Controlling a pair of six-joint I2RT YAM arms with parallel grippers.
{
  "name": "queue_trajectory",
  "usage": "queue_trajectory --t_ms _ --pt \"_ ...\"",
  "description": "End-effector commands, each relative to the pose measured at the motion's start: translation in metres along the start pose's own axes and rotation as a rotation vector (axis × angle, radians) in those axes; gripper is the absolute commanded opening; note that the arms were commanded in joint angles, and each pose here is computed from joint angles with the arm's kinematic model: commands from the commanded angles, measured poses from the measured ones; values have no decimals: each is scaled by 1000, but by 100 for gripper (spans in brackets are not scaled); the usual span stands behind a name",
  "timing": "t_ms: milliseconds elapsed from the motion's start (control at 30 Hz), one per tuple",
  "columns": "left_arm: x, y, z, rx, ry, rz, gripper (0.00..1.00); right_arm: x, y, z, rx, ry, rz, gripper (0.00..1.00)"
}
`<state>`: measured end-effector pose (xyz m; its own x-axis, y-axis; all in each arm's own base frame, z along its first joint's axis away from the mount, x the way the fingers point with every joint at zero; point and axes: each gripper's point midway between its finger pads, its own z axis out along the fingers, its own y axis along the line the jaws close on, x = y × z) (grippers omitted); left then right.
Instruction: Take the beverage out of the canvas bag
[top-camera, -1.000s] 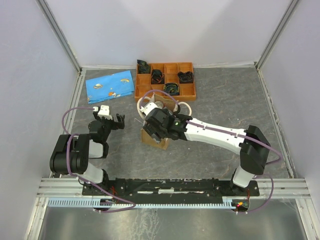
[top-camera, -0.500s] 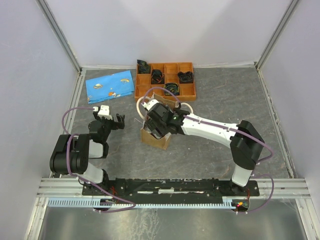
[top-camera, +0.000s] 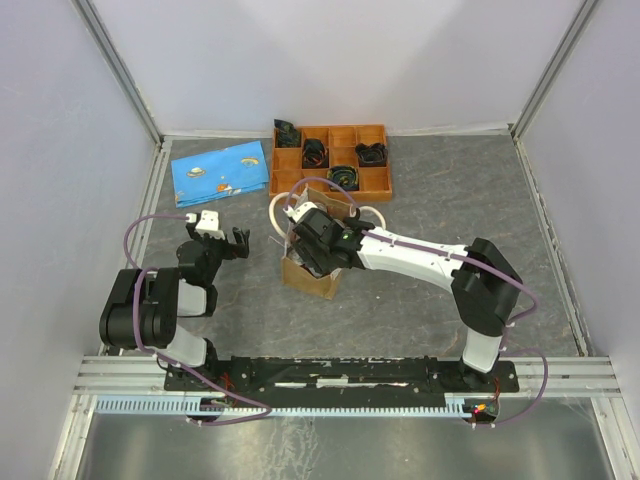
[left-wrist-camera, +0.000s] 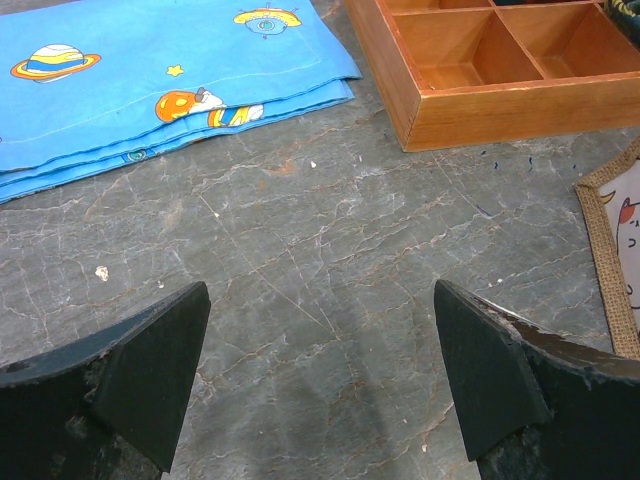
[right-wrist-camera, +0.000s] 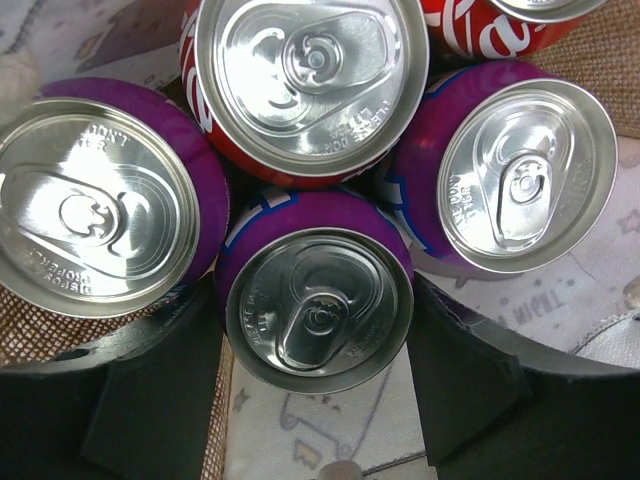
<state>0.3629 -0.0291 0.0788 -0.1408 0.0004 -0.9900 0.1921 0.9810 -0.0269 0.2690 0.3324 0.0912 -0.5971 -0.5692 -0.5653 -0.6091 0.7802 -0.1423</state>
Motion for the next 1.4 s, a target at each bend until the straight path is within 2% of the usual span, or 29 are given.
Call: queue_trajectory --t_ms 0,67,167,200,367,667,800,1133,1367 --pt "-16 1 2 9 -60 61 99 29 7 15 -3 101 -4 65" --pt "-17 1 2 10 -61 62 99 30 6 15 3 103 -4 50" --pt "-16 1 2 9 -61 62 99 28 1 11 23 102 -3 7" --pt "-16 1 2 9 -60 61 99 26 -1 9 34 99 -5 0" --pt "-16 1 2 9 -59 61 99 1 -13 -11 69 16 -15 0" --pt "-17 1 2 9 -61 62 99 -90 -42 -89 125 -331 24 0" --pt "-16 2 2 8 -59 61 99 -117 -58 -124 161 -455 47 0" --pt "-16 1 2 10 -59 61 99 -148 -98 -182 286 -641 95 0" --pt "-16 1 2 10 -61 62 99 -149 -172 -217 435 -749 255 0"
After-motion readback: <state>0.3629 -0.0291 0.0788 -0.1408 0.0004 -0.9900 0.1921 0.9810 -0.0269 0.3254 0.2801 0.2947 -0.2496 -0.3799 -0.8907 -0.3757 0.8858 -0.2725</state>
